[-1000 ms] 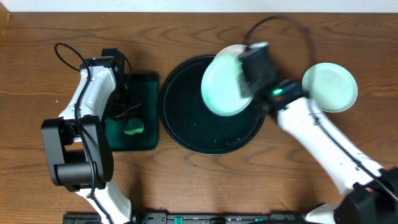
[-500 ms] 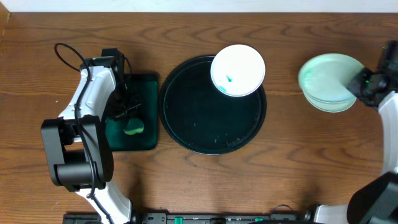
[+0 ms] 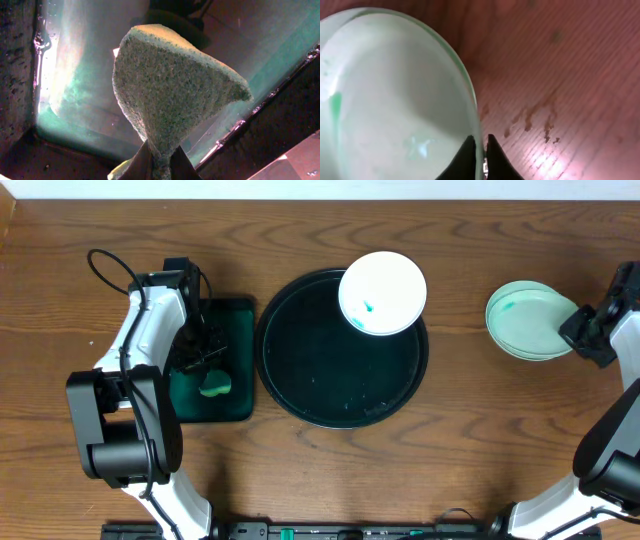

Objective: Clean dirty plates on tray and stack at the side
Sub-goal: 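Carry the plate right and set it on the stacked plate, then drag the last white plate to tray center with right gripper, then scrub the last plate with the sponge held in left gripper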

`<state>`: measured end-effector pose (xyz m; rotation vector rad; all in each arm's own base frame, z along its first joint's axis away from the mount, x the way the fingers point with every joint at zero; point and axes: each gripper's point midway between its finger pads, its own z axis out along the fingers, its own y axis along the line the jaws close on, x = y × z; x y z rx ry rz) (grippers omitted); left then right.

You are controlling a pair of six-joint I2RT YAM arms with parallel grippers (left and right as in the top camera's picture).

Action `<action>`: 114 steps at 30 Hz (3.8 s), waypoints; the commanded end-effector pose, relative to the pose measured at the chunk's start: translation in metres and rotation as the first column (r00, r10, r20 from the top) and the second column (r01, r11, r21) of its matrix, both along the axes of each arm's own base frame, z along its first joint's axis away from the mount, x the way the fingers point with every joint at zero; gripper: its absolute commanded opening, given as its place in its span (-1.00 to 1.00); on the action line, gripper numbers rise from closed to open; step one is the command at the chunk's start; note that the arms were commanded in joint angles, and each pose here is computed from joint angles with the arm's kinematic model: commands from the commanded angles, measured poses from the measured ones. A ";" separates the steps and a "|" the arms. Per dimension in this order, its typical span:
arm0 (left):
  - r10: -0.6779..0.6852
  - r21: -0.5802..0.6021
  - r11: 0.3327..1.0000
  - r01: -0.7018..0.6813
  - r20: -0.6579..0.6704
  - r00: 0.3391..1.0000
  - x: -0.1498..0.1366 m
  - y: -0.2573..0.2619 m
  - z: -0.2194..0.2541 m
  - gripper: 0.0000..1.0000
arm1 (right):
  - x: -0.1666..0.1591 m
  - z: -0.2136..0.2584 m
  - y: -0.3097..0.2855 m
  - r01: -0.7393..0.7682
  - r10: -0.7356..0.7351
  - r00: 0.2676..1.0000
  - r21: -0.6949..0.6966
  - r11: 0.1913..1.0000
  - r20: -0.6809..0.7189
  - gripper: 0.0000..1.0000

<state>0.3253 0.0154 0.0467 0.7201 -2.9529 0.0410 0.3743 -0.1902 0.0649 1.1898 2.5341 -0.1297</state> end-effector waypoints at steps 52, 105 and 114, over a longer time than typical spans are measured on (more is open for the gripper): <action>-0.009 0.000 1.000 0.009 -0.010 1.000 -0.003 0.002 -0.001 -0.86 | 0.125 -0.024 0.336 -0.890 0.812 0.441 0.069 0.450 0.383 -0.97; -0.323 -0.222 0.881 0.418 0.365 0.873 0.037 -0.225 0.018 -0.86 | 0.035 -0.077 0.382 -0.892 0.906 0.421 0.201 0.405 0.038 -0.98; -0.190 -0.287 0.934 0.215 0.112 0.975 0.021 -0.227 -0.071 -0.86 | 0.031 -0.078 0.381 -0.889 0.907 0.421 0.213 0.406 0.026 -0.98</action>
